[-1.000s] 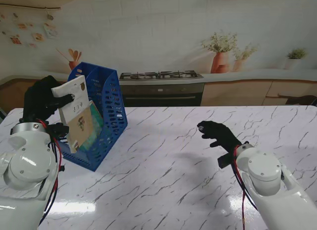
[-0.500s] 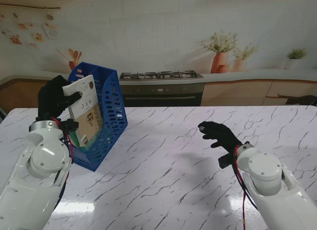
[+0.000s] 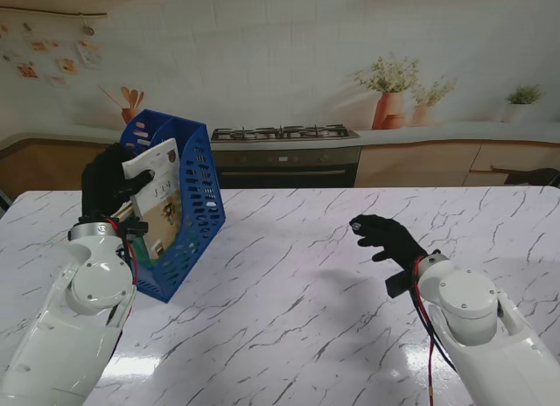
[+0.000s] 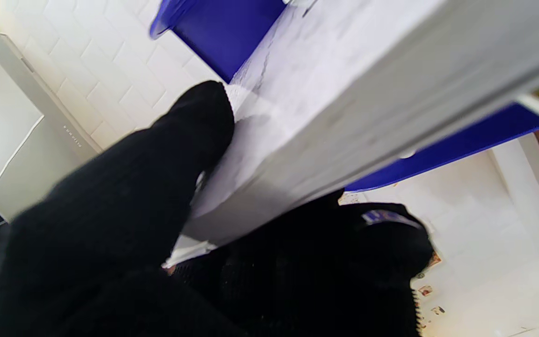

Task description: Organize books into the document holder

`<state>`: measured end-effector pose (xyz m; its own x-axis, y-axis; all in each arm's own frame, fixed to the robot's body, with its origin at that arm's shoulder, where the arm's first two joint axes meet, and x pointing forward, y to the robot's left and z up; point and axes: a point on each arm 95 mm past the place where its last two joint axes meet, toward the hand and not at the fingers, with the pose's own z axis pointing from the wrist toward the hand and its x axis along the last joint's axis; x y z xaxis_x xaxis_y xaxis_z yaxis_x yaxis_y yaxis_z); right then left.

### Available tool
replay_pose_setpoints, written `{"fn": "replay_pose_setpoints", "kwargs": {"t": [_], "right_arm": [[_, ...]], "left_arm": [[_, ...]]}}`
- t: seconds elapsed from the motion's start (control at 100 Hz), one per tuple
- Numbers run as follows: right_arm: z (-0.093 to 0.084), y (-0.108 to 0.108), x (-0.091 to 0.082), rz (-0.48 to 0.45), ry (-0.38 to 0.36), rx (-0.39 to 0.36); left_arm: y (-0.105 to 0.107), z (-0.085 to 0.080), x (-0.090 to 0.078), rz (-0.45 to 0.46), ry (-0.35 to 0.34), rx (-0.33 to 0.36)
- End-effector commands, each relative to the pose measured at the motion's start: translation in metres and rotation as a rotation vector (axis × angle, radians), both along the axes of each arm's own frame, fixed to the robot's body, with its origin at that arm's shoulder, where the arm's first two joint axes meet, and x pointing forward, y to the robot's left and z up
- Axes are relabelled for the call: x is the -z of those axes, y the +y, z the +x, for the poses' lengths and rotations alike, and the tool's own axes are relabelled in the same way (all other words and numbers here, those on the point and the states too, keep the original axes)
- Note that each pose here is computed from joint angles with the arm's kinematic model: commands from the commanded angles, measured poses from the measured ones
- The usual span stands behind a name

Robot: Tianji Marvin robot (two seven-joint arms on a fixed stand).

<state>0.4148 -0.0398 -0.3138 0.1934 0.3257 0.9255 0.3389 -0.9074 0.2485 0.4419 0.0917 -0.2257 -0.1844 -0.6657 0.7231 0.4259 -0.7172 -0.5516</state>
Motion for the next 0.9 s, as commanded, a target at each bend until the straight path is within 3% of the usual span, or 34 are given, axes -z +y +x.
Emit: {"fn": "replay_pose_setpoints", "kwargs": {"t": [0.0, 0.22, 0.47, 0.89], "right_arm": [[-0.002, 0.003, 0.002, 0.005, 0.006, -0.001], [-0.002, 0.003, 0.002, 0.006, 0.005, 0.003], [-0.003, 0.002, 0.003, 0.008, 0.005, 0.003], [-0.003, 0.000, 0.004, 0.014, 0.006, 0.009]], "left_arm": [[-0.003, 0.000, 0.001, 0.003, -0.011, 0.022], [-0.002, -0.009, 0.014, -0.003, -0.005, 0.025], [-0.003, -0.023, 0.031, 0.002, 0.045, 0.026], [-0.008, -0.035, 0.036, 0.062, 0.075, 0.017]]}}
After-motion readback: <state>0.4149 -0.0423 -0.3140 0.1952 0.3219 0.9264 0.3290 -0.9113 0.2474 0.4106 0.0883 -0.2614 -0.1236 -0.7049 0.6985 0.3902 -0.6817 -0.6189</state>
